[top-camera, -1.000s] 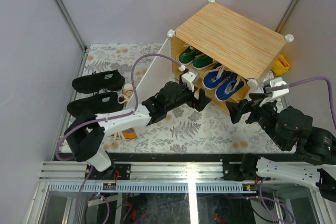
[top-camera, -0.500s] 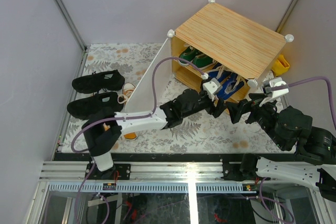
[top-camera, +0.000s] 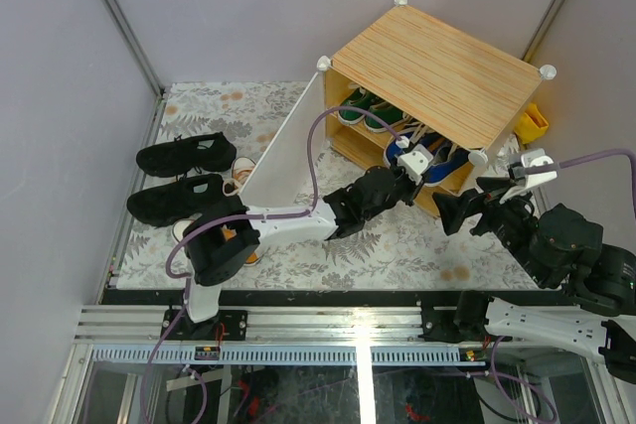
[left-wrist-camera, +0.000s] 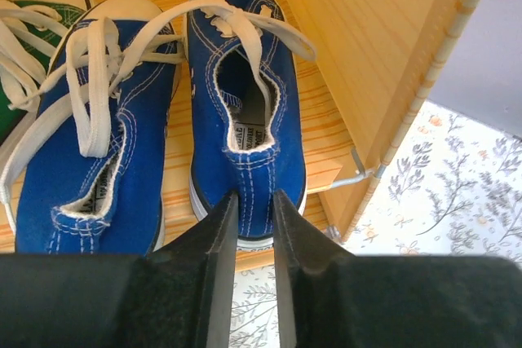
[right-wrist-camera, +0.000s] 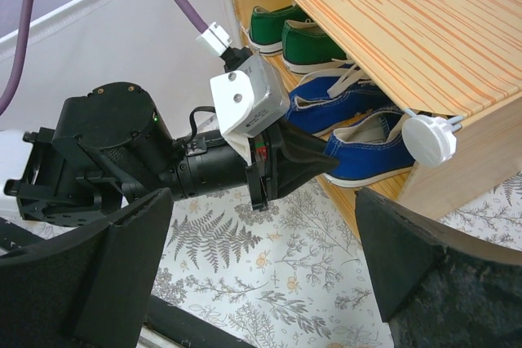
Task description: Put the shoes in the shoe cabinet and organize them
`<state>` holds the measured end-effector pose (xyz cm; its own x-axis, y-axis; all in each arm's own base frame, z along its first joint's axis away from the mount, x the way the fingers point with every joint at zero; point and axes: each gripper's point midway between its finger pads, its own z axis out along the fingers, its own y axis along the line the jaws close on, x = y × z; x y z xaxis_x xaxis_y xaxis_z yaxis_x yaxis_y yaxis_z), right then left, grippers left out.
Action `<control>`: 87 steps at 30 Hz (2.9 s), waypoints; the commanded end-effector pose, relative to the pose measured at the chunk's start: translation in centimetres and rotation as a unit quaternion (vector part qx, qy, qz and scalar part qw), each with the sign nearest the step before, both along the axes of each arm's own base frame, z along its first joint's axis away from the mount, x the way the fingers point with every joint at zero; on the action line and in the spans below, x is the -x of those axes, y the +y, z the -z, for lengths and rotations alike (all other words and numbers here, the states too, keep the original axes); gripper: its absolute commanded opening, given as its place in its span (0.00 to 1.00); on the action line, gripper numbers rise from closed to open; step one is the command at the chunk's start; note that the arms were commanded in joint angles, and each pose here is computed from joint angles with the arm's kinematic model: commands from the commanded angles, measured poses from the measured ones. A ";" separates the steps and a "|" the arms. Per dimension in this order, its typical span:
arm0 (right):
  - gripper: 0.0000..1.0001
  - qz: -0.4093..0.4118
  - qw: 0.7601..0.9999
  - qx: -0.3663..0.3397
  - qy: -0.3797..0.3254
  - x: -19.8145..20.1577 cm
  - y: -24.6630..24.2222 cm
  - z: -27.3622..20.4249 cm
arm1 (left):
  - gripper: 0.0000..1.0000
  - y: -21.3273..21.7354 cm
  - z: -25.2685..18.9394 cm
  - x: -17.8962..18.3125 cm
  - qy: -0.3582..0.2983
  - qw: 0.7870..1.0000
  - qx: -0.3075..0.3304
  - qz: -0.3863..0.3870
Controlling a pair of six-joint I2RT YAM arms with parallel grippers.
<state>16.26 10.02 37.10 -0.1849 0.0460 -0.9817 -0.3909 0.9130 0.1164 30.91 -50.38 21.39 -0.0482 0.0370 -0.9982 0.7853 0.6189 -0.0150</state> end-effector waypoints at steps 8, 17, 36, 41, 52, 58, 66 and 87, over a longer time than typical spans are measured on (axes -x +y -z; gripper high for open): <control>0.99 0.018 1.000 -0.017 -0.012 -0.2 -0.8 -1.2 | 0.00 -3.3 -4.3 0.8 -0.007 0.997 0.059 0.047; 0.99 0.019 1.000 -0.021 -0.011 0.0 -1.2 -1.3 | 0.01 -5.9 -4.9 0.7 0.021 0.993 0.086 0.077; 0.99 0.018 1.000 -0.018 -0.009 0.0 -1.0 -0.7 | 0.60 -3.4 -4.6 1.4 0.045 0.992 0.092 0.067; 0.99 0.018 1.000 -0.022 -0.009 0.0 -1.1 -0.7 | 0.61 0.3 -6.3 2.2 0.045 0.992 0.108 0.037; 0.99 0.008 1.000 -0.017 -0.007 -0.2 0.0 -0.6 | 0.76 5.8 -5.7 0.0 0.016 0.991 0.113 -0.062; 0.99 0.006 1.000 -0.018 -0.009 -0.2 0.1 -0.9 | 0.74 6.3 -3.1 -3.6 0.010 0.990 0.115 -0.083; 0.99 0.008 1.000 -0.011 -0.007 -0.3 0.2 -0.9 | 0.55 5.8 -1.8 -6.3 -0.011 0.988 0.112 -0.105; 0.99 0.010 1.000 -0.016 -0.003 -0.3 0.1 -0.7 | 0.06 1.2 -5.1 -7.5 0.005 0.986 0.157 -0.058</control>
<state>16.39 10.24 36.27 -0.1993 0.0159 -0.9798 -0.3867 0.9175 0.0935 38.54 -47.27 22.16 -0.0797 -0.1578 -0.9842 0.6612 0.7305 -0.1707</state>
